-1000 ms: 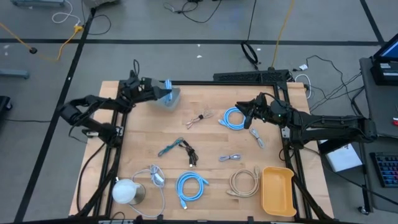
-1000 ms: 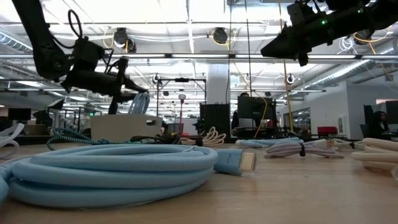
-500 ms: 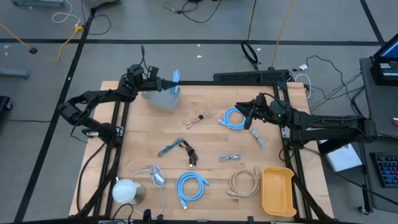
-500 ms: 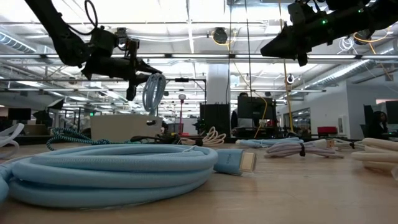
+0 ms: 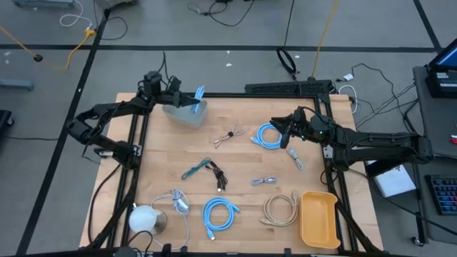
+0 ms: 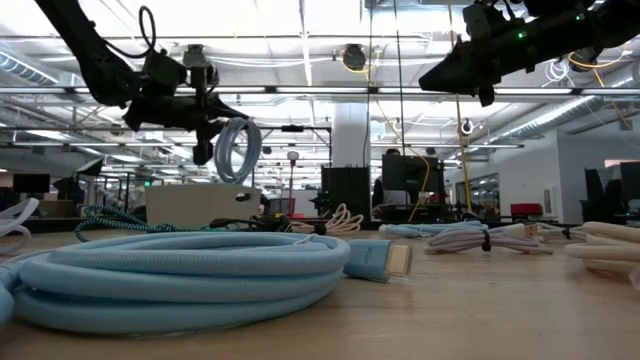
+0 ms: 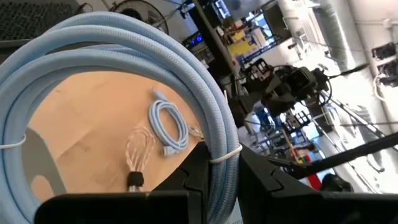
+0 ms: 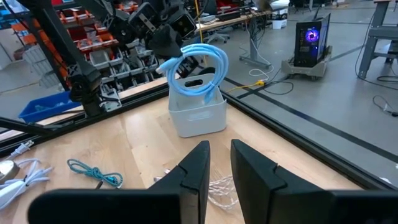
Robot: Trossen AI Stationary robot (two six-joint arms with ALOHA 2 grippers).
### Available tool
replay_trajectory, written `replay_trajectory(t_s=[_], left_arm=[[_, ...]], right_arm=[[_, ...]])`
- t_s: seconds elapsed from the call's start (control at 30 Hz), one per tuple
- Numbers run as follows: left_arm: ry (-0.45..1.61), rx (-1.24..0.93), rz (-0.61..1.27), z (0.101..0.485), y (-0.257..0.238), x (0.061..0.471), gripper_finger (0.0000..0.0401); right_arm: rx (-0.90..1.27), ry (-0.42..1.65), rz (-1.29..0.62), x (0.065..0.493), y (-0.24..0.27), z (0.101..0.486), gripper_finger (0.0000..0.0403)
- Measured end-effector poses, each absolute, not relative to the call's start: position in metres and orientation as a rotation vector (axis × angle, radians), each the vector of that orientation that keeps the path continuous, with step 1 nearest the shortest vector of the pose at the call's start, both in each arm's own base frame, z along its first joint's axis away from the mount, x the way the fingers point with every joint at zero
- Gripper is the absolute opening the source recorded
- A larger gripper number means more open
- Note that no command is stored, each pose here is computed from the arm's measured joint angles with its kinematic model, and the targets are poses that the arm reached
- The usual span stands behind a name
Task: Pick & Place USB Port
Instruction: Put the top left blue HDMI cable into the gray bin
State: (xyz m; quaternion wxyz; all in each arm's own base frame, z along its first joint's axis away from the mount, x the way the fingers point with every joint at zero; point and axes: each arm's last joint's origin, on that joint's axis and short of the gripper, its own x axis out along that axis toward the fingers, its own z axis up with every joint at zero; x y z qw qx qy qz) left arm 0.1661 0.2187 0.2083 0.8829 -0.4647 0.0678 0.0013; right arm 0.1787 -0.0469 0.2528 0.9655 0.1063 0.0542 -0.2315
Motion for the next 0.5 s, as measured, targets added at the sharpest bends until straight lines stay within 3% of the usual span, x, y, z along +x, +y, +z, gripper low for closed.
replay_trajectory(t_s=[0.5], left_arm=[[0.271,-0.998,-0.010,0.191,0.208,0.169,0.0050]], right_arm=[[0.211,0.111,-0.469,0.179,-0.047,0.253,0.0061]])
